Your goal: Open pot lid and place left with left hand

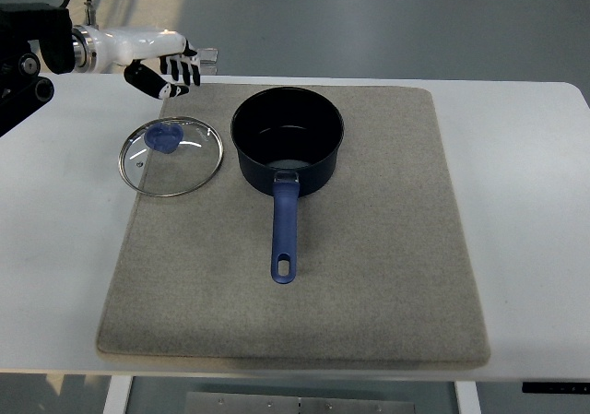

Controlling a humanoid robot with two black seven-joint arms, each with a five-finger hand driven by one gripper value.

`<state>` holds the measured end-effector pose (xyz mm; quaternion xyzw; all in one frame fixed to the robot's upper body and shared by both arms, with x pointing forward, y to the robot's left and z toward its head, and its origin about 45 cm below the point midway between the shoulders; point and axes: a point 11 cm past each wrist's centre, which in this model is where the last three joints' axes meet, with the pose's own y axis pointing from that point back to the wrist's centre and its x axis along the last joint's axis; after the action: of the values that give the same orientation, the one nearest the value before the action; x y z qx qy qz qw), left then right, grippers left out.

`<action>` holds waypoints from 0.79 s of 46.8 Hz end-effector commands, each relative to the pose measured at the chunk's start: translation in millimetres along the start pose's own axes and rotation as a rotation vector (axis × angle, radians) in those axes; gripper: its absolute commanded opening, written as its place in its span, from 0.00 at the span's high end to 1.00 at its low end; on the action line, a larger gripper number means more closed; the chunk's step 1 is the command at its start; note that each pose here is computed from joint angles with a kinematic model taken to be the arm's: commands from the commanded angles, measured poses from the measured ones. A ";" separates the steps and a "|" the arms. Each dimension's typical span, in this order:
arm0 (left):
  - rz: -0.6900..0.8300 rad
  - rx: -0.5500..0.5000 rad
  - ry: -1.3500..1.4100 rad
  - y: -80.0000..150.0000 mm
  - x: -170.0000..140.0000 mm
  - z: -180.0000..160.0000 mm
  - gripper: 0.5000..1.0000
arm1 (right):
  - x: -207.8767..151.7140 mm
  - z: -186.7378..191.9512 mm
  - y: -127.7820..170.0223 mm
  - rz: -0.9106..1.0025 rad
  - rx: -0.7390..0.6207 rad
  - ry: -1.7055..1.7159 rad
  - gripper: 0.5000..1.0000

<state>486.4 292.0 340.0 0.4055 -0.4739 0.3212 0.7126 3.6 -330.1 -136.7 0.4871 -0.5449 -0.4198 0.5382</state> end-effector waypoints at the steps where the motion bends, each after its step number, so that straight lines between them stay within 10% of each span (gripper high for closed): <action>1: 0.122 0.009 0.114 1.9 0.8 -7.5 0.02 | 0.0 0.0 0.0 0.000 0.000 0.000 0.17; 26: 0.373 0.126 0.970 -19.0 -41.9 -45.3 0.02 | 0.0 0.1 0.0 0.000 0.000 0.002 0.17; 37: 0.310 0.025 1.297 -19.4 -53.5 -43.7 0.01 | 0.0 0.0 0.0 0.000 0.000 -0.001 0.17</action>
<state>506.1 323.3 279.9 0.0796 -0.0256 0.6349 0.7680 3.6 -330.1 -136.7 0.4871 -0.5448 -0.4197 0.5383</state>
